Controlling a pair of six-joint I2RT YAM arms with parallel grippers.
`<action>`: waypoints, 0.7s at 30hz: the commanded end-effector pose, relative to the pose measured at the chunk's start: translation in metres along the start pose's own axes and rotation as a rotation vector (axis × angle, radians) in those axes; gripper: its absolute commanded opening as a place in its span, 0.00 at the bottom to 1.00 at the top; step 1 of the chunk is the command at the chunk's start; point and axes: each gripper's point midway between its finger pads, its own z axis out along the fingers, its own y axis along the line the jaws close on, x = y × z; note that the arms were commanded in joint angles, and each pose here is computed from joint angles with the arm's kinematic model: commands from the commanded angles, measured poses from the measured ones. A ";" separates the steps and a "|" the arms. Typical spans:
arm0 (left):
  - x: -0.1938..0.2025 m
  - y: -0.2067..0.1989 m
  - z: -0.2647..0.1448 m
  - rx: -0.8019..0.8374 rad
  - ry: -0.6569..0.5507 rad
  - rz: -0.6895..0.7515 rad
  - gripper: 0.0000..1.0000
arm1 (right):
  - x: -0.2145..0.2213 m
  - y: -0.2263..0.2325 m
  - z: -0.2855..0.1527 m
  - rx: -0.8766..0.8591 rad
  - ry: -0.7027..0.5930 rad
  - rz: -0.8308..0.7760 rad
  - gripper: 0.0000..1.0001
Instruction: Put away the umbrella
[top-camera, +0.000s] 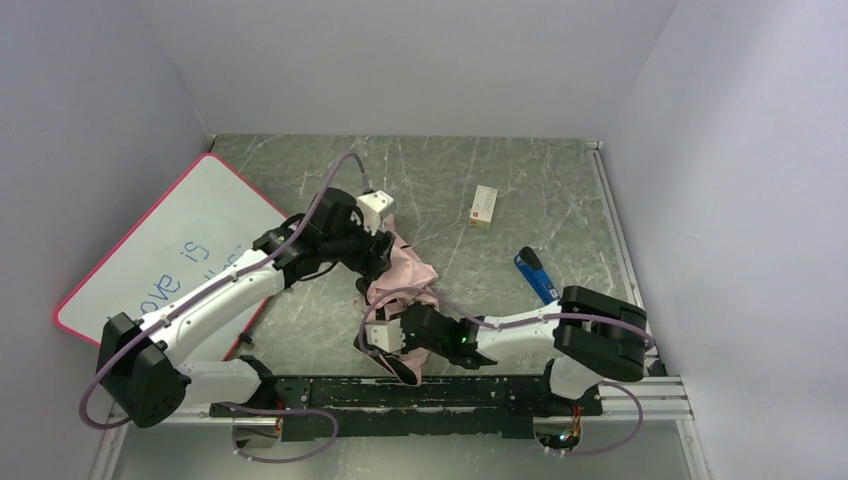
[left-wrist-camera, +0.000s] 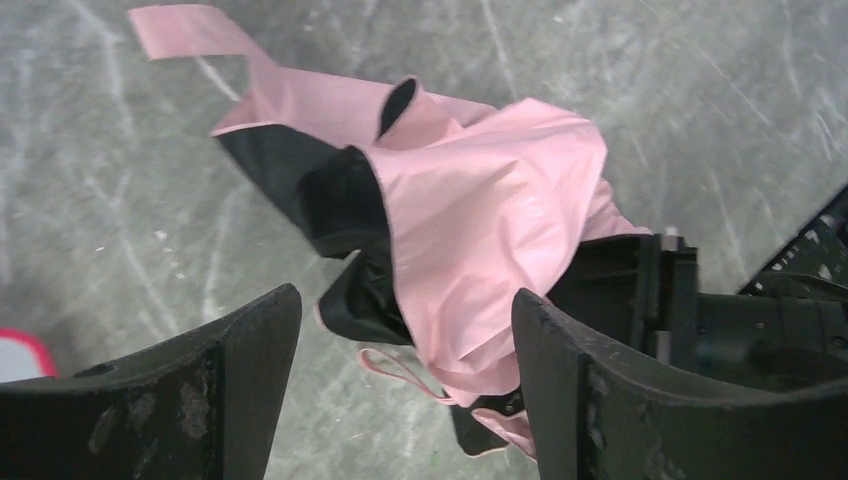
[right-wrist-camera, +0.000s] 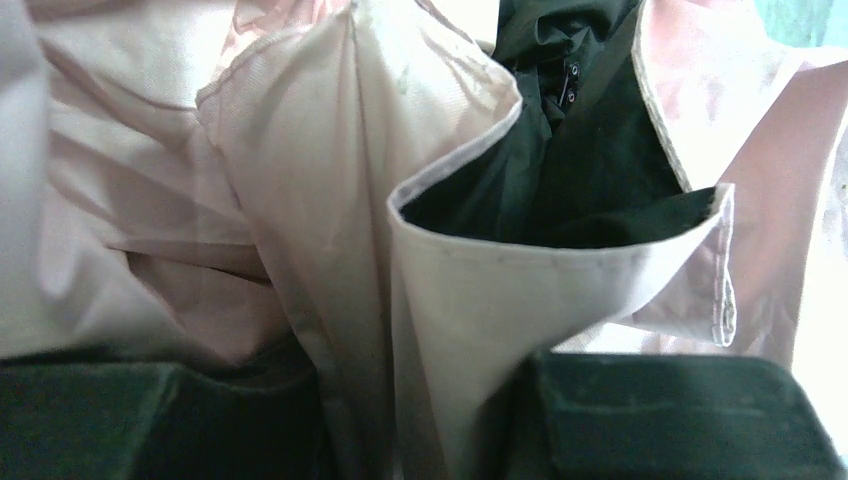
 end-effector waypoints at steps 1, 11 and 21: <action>0.008 -0.030 0.010 0.143 0.023 0.090 0.82 | 0.027 0.060 0.001 -0.139 0.082 -0.033 0.20; 0.067 -0.042 0.034 0.222 0.156 0.359 0.93 | 0.017 0.059 -0.007 -0.139 0.044 -0.059 0.20; 0.095 -0.057 0.039 0.382 0.233 0.462 0.89 | 0.018 0.055 -0.019 -0.136 0.022 -0.089 0.20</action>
